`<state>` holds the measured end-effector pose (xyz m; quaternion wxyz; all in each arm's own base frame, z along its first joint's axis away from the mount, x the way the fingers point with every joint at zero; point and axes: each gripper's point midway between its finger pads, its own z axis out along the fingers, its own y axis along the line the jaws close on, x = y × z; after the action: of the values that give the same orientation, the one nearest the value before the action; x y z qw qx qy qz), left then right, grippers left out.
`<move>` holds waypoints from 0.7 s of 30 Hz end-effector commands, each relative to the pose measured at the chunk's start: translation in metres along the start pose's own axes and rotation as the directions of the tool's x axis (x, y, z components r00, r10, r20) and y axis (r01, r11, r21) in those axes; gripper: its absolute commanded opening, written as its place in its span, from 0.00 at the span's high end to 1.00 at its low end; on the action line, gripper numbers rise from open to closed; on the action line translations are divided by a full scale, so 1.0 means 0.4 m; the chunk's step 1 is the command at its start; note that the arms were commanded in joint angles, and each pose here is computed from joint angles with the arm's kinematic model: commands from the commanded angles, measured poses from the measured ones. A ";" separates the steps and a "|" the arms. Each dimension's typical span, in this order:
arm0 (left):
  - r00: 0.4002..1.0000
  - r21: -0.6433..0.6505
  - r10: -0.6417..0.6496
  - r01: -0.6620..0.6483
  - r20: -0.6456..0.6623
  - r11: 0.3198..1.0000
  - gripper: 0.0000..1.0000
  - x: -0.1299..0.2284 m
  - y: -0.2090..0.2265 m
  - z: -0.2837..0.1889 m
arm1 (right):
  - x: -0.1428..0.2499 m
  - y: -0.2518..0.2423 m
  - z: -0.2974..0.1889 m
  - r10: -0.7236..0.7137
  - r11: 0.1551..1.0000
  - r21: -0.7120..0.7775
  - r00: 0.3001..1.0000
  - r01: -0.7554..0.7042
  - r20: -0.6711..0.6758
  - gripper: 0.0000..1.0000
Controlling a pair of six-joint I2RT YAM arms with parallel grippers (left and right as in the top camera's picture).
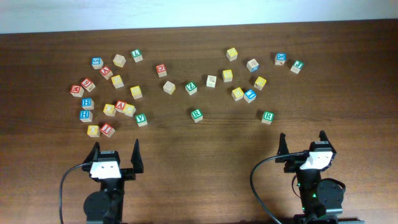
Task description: Spell out RSS
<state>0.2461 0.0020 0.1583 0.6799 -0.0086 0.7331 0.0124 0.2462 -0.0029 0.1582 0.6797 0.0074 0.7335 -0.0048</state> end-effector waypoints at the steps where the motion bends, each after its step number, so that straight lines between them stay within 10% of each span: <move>1: 1.000 -0.011 0.014 -0.014 -0.001 1.000 0.01 0.003 0.006 0.000 | 0.007 0.006 0.000 0.010 1.000 -0.012 1.000 -0.010 -0.004 0.02; 16: 1.000 -0.003 0.012 -0.011 0.020 1.000 0.01 -0.010 0.002 0.000 | 0.007 0.006 0.000 0.010 1.000 -0.012 1.000 -0.010 -0.004 0.02; 21: 0.978 0.362 -0.003 -0.073 0.207 0.929 0.01 -0.119 -0.157 -0.043 | 0.007 0.006 0.000 0.010 1.000 -0.012 1.000 -0.010 -0.004 0.02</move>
<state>0.2464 -0.0166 0.1821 0.7151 0.0281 0.6979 -0.0275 0.2462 -0.0029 0.1582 0.6797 0.0076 0.7335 -0.0047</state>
